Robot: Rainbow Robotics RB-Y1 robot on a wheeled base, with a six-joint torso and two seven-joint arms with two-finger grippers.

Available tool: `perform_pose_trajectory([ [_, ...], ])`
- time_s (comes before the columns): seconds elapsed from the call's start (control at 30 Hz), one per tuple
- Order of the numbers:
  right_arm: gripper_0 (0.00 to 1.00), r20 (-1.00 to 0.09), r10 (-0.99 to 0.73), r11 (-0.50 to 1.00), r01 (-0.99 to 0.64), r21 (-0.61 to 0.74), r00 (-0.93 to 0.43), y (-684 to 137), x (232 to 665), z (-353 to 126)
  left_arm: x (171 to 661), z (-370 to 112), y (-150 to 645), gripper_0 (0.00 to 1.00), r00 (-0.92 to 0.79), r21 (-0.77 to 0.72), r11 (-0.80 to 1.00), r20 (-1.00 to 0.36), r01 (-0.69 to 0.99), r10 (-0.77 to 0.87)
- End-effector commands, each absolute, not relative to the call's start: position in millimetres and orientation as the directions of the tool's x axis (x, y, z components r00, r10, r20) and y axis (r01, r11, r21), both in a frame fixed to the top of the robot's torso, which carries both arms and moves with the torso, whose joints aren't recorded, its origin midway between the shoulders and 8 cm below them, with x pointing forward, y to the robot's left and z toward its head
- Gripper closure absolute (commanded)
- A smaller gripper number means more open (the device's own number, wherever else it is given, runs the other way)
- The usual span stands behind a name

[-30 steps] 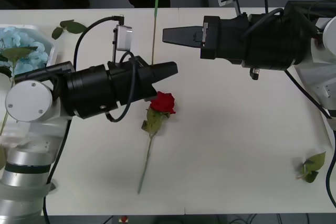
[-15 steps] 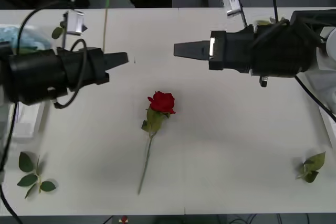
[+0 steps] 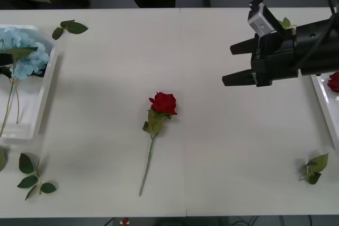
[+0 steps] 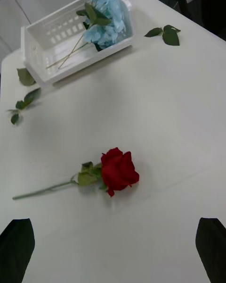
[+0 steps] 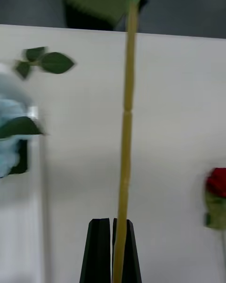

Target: Place the red flowers into the right box and the blue flowers into the left box. If a person shows an open palm, hand one flower to the person first, then continue sorting.

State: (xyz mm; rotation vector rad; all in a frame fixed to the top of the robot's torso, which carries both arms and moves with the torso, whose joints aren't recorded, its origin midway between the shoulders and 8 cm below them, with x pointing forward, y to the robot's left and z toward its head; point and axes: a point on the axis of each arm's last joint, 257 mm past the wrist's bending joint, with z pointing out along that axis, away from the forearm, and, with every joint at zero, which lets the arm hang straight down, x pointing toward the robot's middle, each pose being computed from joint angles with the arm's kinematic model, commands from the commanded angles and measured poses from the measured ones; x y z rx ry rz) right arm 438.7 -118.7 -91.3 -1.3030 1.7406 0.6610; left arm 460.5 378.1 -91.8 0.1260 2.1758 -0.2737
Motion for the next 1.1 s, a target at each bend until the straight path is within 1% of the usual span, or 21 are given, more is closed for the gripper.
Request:
perform_pose_trajectory([
  [0.03,0.0,-0.831,-0.556,0.254,-0.947,-0.199,0.025,-130.5,436.7,-78.0,442.0,-98.7,430.4,1.0,-0.584,-0.038,0.996,-0.812,0.081,0.017],
  [0.17,0.0,-0.785,-0.608,0.192,-0.937,-0.293,0.121,-151.2,433.9,-72.3,417.3,-102.9,490.8,1.0,-0.581,0.061,0.998,-0.813,-0.021,0.037],
  [0.23,0.0,-0.767,-0.625,0.169,-0.933,-0.319,0.148,-158.6,432.0,-70.0,407.0,-106.2,507.9,1.0,-0.583,0.065,0.997,-0.812,-0.05,0.024],
  [0.33,0.0,-0.728,-0.657,0.131,-0.92,-0.369,0.198,-173.2,430.8,-66.0,393.7,-118.7,530.9,1.0,-0.575,0.029,0.996,-0.817,-0.09,-0.028],
  [0.43,0.0,-0.719,-0.663,0.12,-0.917,-0.38,0.211,-185.5,431.8,-62.0,389.8,-131.4,549.2,1.0,-0.562,0.041,0.994,-0.827,-0.097,-0.021],
  [0.6,0.0,-0.738,-0.654,0.14,-0.933,-0.332,0.165,-214.7,433.1,-60.7,394.2,-161.0,571.8,1.0,-0.532,0.018,0.995,-0.846,-0.097,-0.036],
  [0.8,0.0,-0.733,-0.672,0.19,-0.934,-0.302,0.101,-250.1,435.8,-57.1,416.3,-200.6,574.3,1.0,-0.521,-0.011,0.996,-0.852,-0.088,-0.055],
  [0.93,0.0,-0.721,-0.687,0.192,-0.937,-0.293,0.084,-260.2,433.3,-59.0,430.6,-224.6,569.5,1.0,-0.517,-0.043,0.994,-0.851,-0.097,-0.087],
  [1.1,0.0,-0.715,-0.695,0.192,-0.937,-0.291,0.08,-261.9,433.3,-61.5,434.2,-234.6,564.0,1.0,-0.525,-0.067,0.994,-0.845,-0.091,-0.105],
])
